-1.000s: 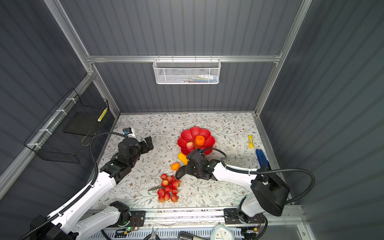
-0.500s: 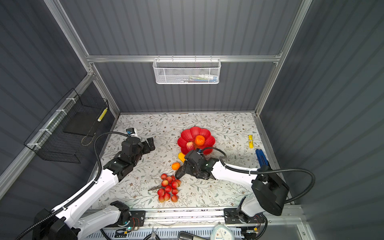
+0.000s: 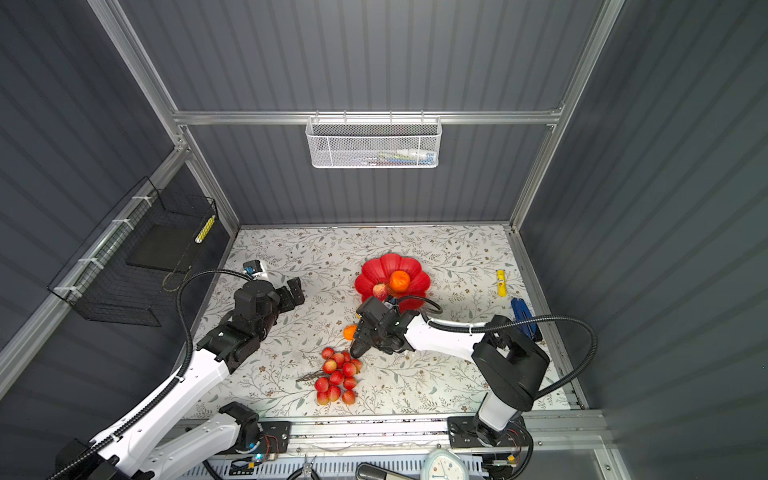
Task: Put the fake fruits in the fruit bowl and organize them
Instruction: 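Grasp the dark avocado with the right gripper and lift it, then place the avocado in the bowl while the left gripper reaches for the tangerine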
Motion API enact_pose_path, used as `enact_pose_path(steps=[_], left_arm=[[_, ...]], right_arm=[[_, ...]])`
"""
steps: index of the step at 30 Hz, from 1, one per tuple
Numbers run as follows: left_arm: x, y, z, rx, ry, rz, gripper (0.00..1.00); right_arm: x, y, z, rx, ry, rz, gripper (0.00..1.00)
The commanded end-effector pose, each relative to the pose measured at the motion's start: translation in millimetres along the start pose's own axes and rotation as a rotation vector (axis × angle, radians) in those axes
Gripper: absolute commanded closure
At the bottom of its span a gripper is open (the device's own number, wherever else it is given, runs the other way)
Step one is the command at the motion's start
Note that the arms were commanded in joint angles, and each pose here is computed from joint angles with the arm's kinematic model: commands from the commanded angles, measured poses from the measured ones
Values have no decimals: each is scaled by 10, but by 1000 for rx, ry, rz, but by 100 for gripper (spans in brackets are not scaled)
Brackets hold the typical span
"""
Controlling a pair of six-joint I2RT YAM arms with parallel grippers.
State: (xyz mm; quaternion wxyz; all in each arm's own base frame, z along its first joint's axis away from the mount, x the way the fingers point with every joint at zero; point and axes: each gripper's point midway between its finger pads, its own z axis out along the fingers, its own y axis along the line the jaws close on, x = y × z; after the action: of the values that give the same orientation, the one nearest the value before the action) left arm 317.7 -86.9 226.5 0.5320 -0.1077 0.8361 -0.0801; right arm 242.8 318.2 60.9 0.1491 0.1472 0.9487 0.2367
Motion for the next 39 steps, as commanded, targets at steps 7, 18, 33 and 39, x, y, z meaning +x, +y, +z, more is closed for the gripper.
enact_pose_path(steps=[7, 18, 33, 39], left_arm=[[19, 157, -80, -44, -21, 28, 0], [65, 184, -95, -41, -22, 16, 0], [273, -122, 43, 108, 75, -6, 0], [395, -354, 24, 224, 173, 36, 0]], right_arm=[[100, -89, 172, 76, 18, 77, 32], [13, -115, 124, 85, -46, 49, 59], [-1081, -163, -1154, 64, -303, -333, 64], [-1409, -286, -894, 81, -262, -329, 63]])
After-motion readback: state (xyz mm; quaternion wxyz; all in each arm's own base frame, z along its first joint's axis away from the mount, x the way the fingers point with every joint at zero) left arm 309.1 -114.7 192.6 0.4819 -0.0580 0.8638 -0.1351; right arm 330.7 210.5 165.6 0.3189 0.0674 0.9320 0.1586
